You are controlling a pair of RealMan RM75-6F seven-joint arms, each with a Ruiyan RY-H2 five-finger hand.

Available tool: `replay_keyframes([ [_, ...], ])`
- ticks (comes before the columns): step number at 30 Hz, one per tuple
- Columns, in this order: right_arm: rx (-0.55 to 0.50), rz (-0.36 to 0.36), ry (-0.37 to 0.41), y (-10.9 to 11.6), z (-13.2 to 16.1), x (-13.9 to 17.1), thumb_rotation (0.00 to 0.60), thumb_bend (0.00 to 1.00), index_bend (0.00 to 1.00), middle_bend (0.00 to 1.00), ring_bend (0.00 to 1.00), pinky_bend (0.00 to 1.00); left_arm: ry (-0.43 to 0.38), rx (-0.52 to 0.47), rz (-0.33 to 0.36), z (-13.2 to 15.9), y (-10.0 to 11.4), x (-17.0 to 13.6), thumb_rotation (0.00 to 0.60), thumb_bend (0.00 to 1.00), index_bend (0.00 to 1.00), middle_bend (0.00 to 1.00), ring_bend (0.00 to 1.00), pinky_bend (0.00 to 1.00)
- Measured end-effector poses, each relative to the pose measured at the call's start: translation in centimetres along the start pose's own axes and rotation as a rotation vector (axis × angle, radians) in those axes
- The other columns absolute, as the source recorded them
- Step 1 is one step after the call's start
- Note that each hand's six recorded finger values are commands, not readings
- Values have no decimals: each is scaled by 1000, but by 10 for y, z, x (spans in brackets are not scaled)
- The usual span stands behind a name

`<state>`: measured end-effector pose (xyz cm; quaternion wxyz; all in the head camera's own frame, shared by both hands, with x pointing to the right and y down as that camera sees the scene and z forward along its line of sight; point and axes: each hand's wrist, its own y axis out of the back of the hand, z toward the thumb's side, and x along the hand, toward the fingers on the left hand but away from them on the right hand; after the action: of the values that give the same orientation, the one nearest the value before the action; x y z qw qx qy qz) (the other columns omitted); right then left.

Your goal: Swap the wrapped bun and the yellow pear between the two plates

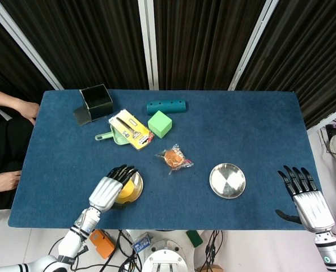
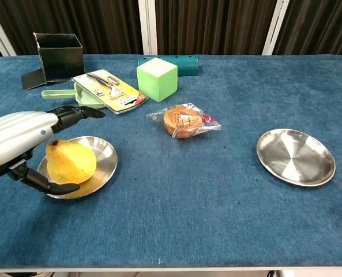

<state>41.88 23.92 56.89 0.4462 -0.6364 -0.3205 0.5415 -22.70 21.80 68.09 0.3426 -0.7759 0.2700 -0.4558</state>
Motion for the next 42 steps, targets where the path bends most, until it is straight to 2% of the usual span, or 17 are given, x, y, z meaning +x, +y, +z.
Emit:
replay_keyframes([
  [3,-1,-2,-3,1,-1,1,501,199,0,0,0,13,30,19,-9,-7,-3,0,600,140,149,123,116,253],
  [8,-4,-4,-2,2,-1,2,501,199,0,0,0,13,53,61,-13,-12,-6,0,600,192,233,236,271,444],
  [13,-7,-1,-5,2,-3,2,501,198,0,0,0,13,66,94,-5,-11,-7,1,600,234,397,401,444,593],
  [17,-9,7,-10,1,-4,1,501,198,0,0,0,13,71,90,20,-9,-4,3,600,275,470,477,510,639],
  [23,-16,2,-15,2,-5,0,500,199,0,0,0,13,40,56,75,3,11,5,600,297,491,507,533,654],
  [27,-23,0,-19,3,-5,-1,500,198,0,0,0,13,-43,20,110,33,26,10,600,292,492,507,534,655],
  [30,-28,7,-20,2,-5,-2,501,198,0,0,0,13,-115,25,101,63,26,20,600,283,492,507,533,655],
  [37,-49,22,-35,3,-10,-5,500,199,0,0,0,13,-221,11,36,135,4,55,600,269,492,506,533,655],
  [42,-60,32,-38,4,-15,-6,500,198,0,0,0,13,-220,39,7,158,-17,78,600,230,476,499,510,640],
])
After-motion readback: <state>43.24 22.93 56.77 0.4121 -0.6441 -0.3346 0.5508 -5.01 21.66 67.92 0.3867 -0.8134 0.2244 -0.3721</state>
